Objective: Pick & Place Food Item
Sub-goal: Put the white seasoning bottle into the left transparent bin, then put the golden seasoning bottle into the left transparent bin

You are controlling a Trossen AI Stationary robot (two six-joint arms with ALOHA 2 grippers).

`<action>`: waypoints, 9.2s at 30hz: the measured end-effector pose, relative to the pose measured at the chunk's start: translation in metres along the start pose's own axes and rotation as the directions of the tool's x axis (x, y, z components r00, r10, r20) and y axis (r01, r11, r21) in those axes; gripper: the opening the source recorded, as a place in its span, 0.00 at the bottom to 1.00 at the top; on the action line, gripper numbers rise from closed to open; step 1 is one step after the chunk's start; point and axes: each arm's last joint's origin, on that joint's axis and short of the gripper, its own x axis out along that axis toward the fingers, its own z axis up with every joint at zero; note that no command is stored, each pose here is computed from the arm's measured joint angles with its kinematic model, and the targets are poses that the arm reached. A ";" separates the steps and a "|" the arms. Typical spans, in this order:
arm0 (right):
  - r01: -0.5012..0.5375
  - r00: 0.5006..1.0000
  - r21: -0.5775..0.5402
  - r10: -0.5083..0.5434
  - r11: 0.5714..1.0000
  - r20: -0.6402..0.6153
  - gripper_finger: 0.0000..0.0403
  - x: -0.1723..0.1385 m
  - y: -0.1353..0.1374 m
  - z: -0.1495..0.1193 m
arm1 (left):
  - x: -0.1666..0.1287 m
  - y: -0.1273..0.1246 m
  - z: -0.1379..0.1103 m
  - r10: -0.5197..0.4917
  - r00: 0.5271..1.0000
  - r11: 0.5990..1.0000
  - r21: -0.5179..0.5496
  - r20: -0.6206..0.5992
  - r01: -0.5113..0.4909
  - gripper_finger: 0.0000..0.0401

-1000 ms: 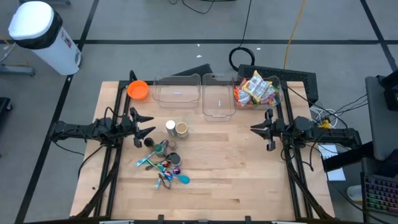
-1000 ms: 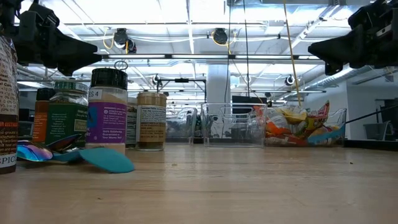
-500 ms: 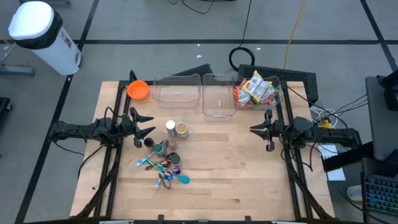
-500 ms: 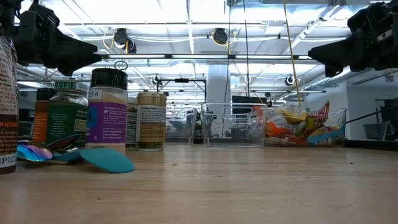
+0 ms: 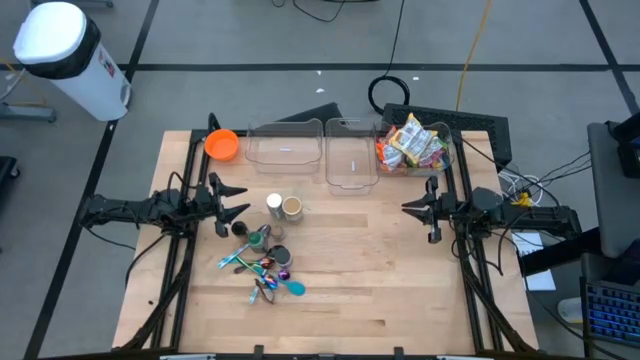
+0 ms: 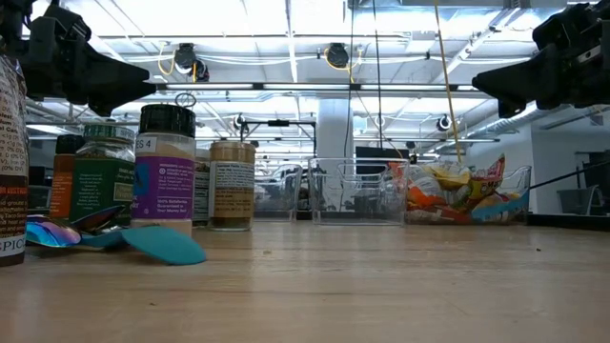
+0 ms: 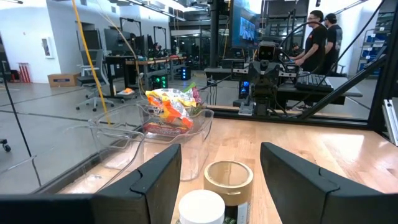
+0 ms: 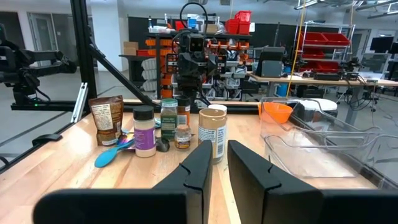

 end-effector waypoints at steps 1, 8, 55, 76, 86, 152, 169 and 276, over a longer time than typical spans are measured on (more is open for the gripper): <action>0.000 1.000 0.000 0.000 1.000 0.000 0.11 0.000 0.000 0.000 | 0.000 0.000 0.000 0.001 1.000 1.000 -0.001 0.001 -0.001 0.57; 0.000 1.000 0.000 0.000 1.000 0.000 0.11 0.000 0.000 0.000 | 0.000 0.000 0.000 0.000 1.000 1.000 0.000 0.000 0.000 0.57; 0.002 1.000 0.000 -0.002 1.000 0.000 0.11 0.000 0.000 0.000 | 0.041 -0.011 0.050 0.047 0.965 0.973 -0.208 -0.260 -0.103 0.77; 0.001 1.000 0.000 -0.001 1.000 0.000 0.11 0.000 0.000 0.000 | 0.109 -0.012 0.027 0.167 0.734 0.985 0.087 -0.658 -0.146 0.84; 0.002 1.000 0.000 -0.002 1.000 0.000 0.11 0.000 0.000 0.000 | 0.121 -0.003 0.004 0.136 0.651 0.989 0.066 -0.747 -0.131 0.84; 0.001 1.000 0.000 -0.001 1.000 0.000 0.11 0.000 0.000 0.000 | 0.161 0.190 0.013 0.577 0.513 0.686 0.034 -0.636 -0.727 0.53; 0.002 1.000 0.000 -0.002 1.000 0.000 0.11 0.000 0.000 0.000 | 0.168 0.193 -0.006 0.568 0.485 0.665 0.023 -0.665 -0.747 0.56; 0.002 1.000 0.000 -0.002 1.000 0.013 0.11 0.000 0.000 0.001 | 0.227 -0.011 0.082 0.138 0.419 0.990 0.127 -0.897 -0.053 0.69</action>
